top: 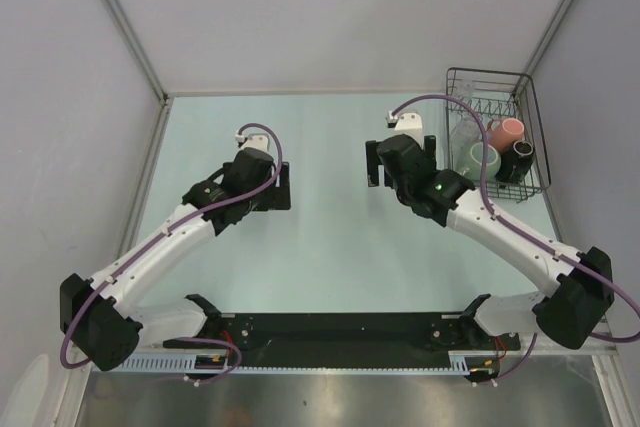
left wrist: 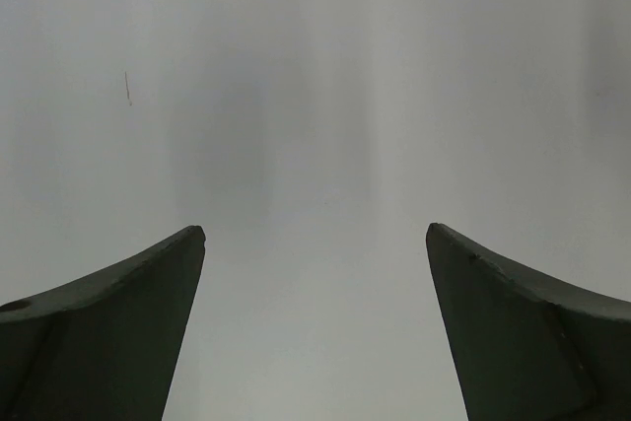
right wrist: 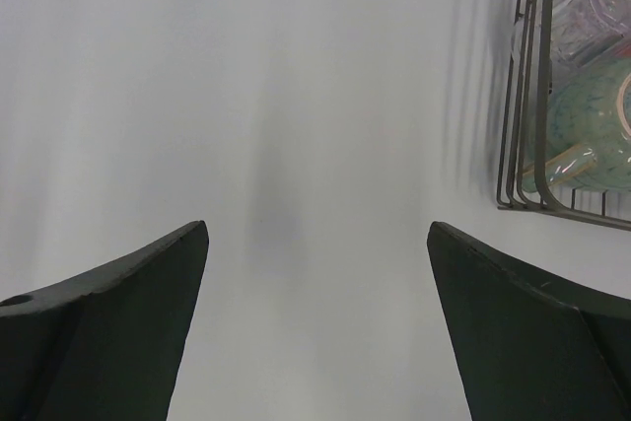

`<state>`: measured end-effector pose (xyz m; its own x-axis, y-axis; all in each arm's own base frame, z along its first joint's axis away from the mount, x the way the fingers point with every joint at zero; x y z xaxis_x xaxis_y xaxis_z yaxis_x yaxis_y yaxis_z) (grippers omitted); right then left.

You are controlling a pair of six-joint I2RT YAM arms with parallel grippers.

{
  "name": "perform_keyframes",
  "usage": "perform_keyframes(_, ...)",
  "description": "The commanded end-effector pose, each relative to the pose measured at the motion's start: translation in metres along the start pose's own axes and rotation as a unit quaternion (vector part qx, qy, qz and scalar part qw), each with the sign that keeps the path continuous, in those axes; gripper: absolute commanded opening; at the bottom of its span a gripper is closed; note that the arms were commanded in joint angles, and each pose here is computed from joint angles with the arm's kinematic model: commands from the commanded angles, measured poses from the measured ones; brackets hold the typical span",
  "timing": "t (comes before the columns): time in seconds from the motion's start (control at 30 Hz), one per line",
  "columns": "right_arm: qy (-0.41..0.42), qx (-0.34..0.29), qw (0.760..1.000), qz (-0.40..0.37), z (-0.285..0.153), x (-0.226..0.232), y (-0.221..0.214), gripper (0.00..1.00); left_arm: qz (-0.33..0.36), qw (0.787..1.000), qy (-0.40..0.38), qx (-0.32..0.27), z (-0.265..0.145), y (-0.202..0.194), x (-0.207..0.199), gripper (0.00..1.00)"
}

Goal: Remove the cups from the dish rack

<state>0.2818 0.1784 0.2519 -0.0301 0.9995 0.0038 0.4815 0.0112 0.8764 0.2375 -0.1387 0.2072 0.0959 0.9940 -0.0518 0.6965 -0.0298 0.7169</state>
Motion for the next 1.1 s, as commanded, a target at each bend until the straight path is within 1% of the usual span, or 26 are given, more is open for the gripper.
perform_keyframes(0.0,-0.004,-0.016,1.000,0.008,-0.002,0.002,0.012,1.00,-0.013,1.000,-0.012,-0.025,-0.009,0.012,-0.002,1.00)
perform_keyframes(0.1,-0.006,-0.016,1.000,0.012,0.000,0.001,0.013,1.00,-0.013,1.000,-0.014,-0.022,-0.008,0.011,-0.002,1.00)
perform_keyframes(0.17,-0.006,-0.009,0.999,0.036,0.002,-0.002,0.014,1.00,-0.016,1.000,-0.015,-0.021,-0.008,0.011,-0.003,1.00)
perform_keyframes(0.2,-0.016,-0.003,0.998,0.061,0.008,-0.012,0.017,1.00,-0.016,1.000,-0.017,-0.020,-0.008,0.009,-0.003,1.00)
perform_keyframes(0.23,-0.004,0.003,0.997,0.075,0.009,-0.012,0.019,1.00,-0.017,1.000,-0.017,-0.020,-0.008,0.009,-0.003,1.00)
perform_keyframes(0.3,-0.023,0.000,0.996,0.089,0.015,-0.024,0.022,1.00,-0.020,0.999,-0.020,-0.020,-0.010,0.007,-0.002,1.00)
perform_keyframes(0.37,-0.071,-0.012,0.992,0.101,0.023,-0.048,0.035,1.00,-0.021,0.999,-0.023,-0.020,-0.012,0.005,-0.001,1.00)
perform_keyframes(0.4,-0.098,-0.001,0.991,0.094,0.030,-0.058,0.033,1.00,-0.021,0.999,-0.025,-0.021,-0.013,0.004,-0.001,1.00)
perform_keyframes(0.43,-0.143,0.000,0.984,0.108,0.037,-0.082,0.037,1.00,-0.021,0.999,-0.028,-0.021,-0.014,0.003,-0.001,1.00)
perform_keyframes(0.47,-0.158,-0.004,0.980,0.123,0.038,-0.092,0.048,1.00,-0.023,0.999,-0.028,-0.020,-0.014,0.002,-0.001,1.00)
perform_keyframes(0.5,-0.179,0.011,0.976,0.127,0.044,-0.104,0.045,1.00,-0.023,0.999,-0.031,-0.018,-0.013,0.000,-0.001,1.00)
perform_keyframes(0.57,-0.208,0.014,0.966,0.151,0.050,-0.129,0.046,1.00,-0.024,0.999,-0.039,-0.012,-0.012,-0.001,-0.004,1.00)
perform_keyframes(0.67,-0.227,0.013,0.959,0.167,0.058,-0.142,0.045,0.98,-0.025,0.999,-0.048,0.000,-0.009,-0.002,-0.009,1.00)
perform_keyframes(0.8,-0.254,-0.008,0.946,0.201,0.051,-0.157,0.049,0.95,-0.029,0.998,-0.055,0.003,-0.005,-0.001,-0.014,1.00)
perform_keyframes(0.87,-0.262,-0.032,0.937,0.231,0.042,-0.166,0.057,0.93,-0.030,0.997,-0.064,0.002,0.000,0.004,-0.023,1.00)
perform_keyframes(0.9,-0.275,-0.037,0.929,0.246,0.040,-0.179,0.059,0.93,-0.027,0.997,-0.074,-0.005,-0.001,0.012,-0.033,1.00)
perform_keyframes(0.93,-0.272,-0.041,0.926,0.259,0.038,-0.183,0.062,0.93,-0.025,0.996,-0.079,-0.009,0.000,0.017,-0.040,1.00)
perform_keyframes(0.97,-0.274,-0.048,0.922,0.268,0.034,-0.188,0.065,0.93,-0.011,0.996,-0.084,0.005,0.010,0.015,-0.055,0.99)
perform_keyframes(1.0,-0.282,-0.052,0.918,0.273,0.032,-0.195,0.067,0.93,-0.011,0.995,-0.096,-0.011,0.006,0.032,-0.068,0.98)
perform_keyframes(1.07,-0.296,-0.057,0.914,0.270,0.029,-0.200,0.071,0.92,0.003,0.994,-0.107,-0.013,0.011,0.042,-0.092,0.96)
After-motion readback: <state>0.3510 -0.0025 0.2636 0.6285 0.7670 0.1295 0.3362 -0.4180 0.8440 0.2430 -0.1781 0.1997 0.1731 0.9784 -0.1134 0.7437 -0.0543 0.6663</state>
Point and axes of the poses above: each gripper's point midway between its finger pads, its own z axis out along the fingers, its own x axis along the line the jaws close on, y = z × x, the point moved 5 cm from there along -z, back along the fingers, and after that the axes turned 3 degrees about z, right-handed, at the moved point
